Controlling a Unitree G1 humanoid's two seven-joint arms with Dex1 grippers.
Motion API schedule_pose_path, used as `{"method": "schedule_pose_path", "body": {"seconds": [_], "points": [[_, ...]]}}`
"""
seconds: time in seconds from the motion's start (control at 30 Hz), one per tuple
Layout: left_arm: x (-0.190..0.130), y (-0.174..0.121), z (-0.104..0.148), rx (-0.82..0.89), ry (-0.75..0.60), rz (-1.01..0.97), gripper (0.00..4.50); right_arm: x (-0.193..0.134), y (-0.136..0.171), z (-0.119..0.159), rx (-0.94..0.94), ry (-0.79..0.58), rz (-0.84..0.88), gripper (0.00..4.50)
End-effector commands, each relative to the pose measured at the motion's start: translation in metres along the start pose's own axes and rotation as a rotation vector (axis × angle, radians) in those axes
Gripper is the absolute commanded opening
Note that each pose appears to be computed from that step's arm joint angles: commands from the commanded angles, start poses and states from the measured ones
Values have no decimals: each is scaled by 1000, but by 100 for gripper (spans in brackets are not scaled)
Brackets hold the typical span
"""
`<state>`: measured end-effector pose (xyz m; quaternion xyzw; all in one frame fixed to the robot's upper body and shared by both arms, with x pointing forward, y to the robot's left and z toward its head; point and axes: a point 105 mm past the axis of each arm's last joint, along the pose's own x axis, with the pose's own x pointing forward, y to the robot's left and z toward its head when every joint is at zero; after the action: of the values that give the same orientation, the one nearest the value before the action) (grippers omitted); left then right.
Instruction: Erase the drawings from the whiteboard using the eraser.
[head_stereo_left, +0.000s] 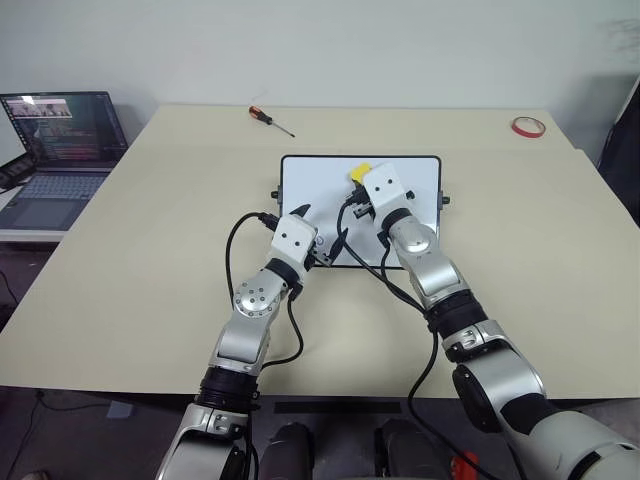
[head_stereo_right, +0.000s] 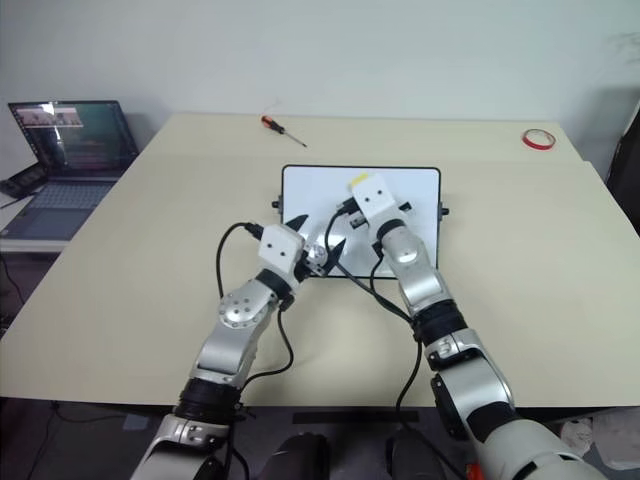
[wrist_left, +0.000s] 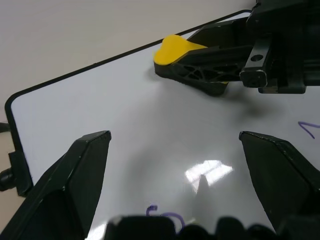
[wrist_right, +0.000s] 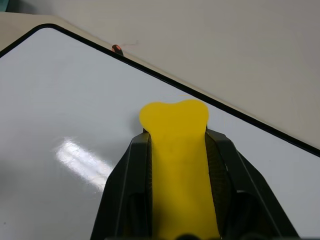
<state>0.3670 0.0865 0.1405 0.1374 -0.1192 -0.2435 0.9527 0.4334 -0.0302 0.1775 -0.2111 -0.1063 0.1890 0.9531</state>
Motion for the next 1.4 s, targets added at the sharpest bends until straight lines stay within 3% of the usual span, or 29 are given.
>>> {"method": "schedule_pose_path", "body": {"seconds": [0.03,0.17,0.4,0.67,0.93,1.07,1.23,1.4], "points": [[-1,2,15,7,-57,11,450,-3,22,-1,-35,-5,102,111],[-5,2,12,4,-48,11,450,-8,24,-3,-38,-12,126,111],[-10,2,13,-3,-53,1,450,-10,0,-8,-27,-1,52,111],[-35,-11,24,-26,-91,-148,450,-31,-33,7,38,-78,41,111],[-81,-27,16,-105,-48,-277,450,-109,-50,17,120,-71,108,111],[-98,-39,6,-141,-17,-331,450,-161,-45,4,119,3,143,111],[-103,-43,2,-159,-18,-327,450,-207,-38,-2,90,47,147,111],[-103,-38,-9,-156,-2,-293,450,-232,-48,-14,132,121,16,111]]}}
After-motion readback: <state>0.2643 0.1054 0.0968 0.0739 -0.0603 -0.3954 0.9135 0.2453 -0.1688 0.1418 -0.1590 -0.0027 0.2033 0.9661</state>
